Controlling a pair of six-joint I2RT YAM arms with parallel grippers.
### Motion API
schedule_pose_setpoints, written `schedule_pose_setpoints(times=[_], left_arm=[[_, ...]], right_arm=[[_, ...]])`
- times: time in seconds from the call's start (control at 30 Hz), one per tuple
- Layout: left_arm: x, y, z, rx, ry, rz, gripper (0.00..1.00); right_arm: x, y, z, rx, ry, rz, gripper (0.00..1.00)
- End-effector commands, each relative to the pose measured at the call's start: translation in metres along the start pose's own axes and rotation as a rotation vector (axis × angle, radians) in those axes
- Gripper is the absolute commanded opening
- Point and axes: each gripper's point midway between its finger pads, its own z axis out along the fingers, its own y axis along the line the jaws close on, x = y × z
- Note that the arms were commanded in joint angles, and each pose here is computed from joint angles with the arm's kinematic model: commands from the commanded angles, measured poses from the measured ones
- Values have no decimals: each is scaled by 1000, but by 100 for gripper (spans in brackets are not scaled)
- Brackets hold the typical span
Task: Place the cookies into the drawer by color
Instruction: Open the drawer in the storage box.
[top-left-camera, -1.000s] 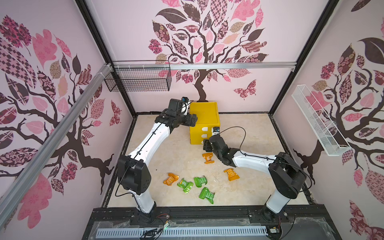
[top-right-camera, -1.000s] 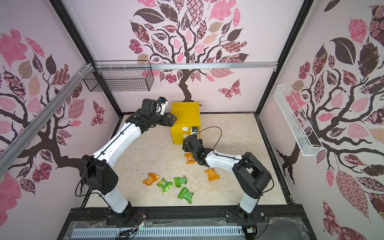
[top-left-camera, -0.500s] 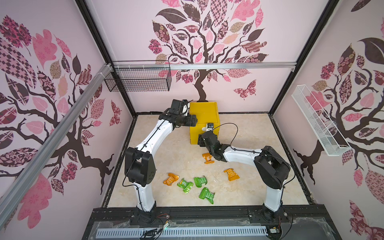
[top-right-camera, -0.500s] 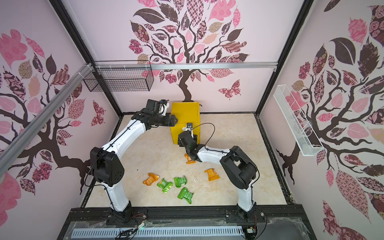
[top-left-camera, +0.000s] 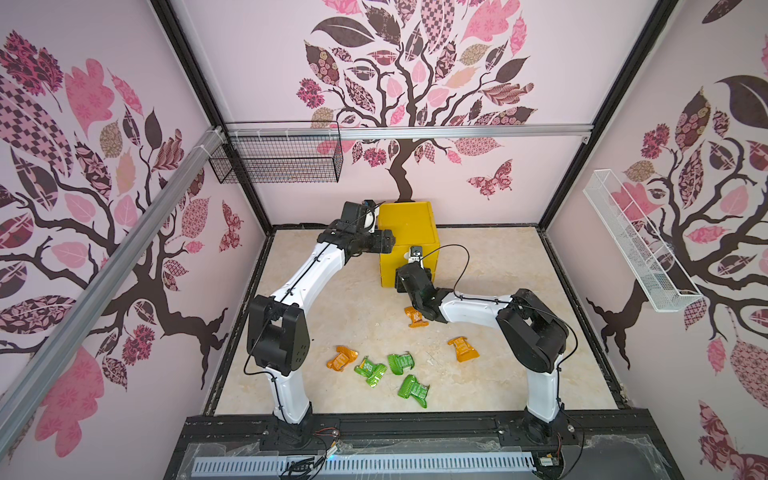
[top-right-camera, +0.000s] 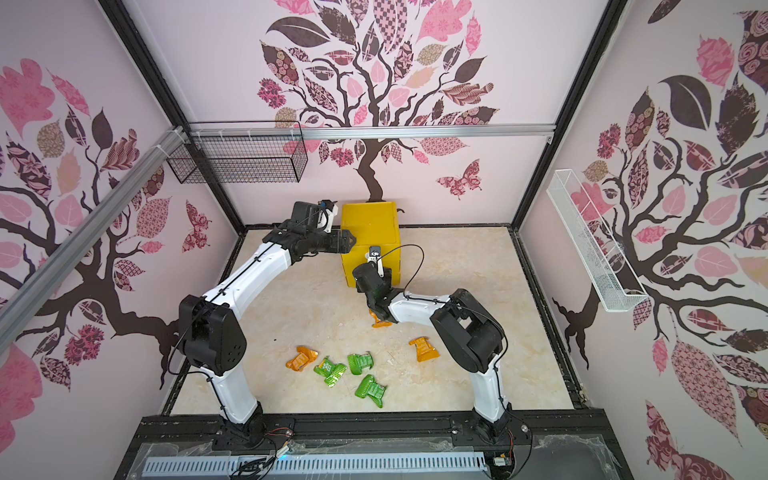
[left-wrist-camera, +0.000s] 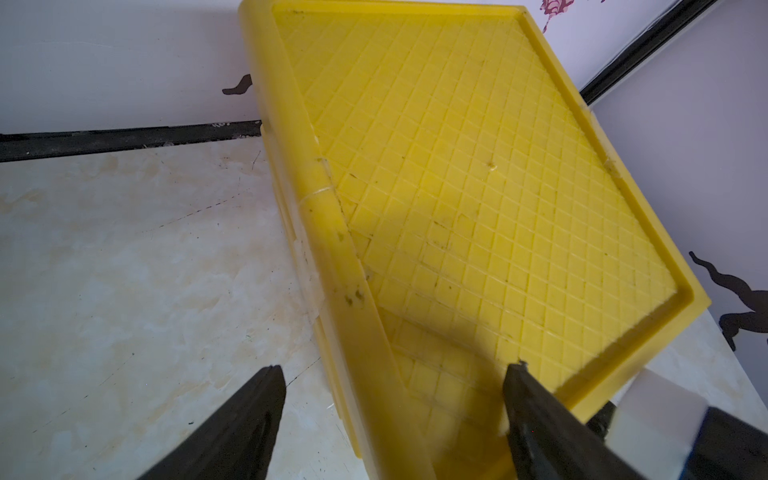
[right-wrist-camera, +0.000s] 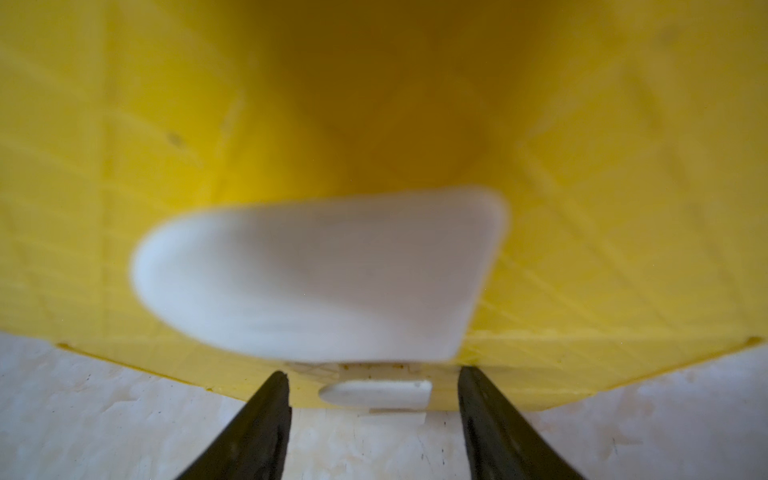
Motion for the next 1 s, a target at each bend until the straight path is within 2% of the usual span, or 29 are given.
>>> schedule_pose_setpoints(times=[0.0,0.17,0.27,0.6,0.7,0.87,0.97], left_arm=[[38,15,13,-45,129,0,86],[40,16,17,-48,139,2,83],[41,17,19,-49,145,1,80],[44,19,24,-51,157,3,75],[44,18,24,-50,157,4,75],[44,17,21,-42,156,-1,74],[43,16,20,-39,148,0,73]], right_arm=[[-10,0,9,-8,-48,6,64],[-17,0,4,-25,-64,14,53],[-19,-1,1,-33,-67,12,43],[-23,-8,-21,-88,-69,65,41],[-22,-14,-32,-150,-45,180,44],[-7,-33,-45,-258,47,493,48],[-3,-31,-49,-280,72,519,48]])
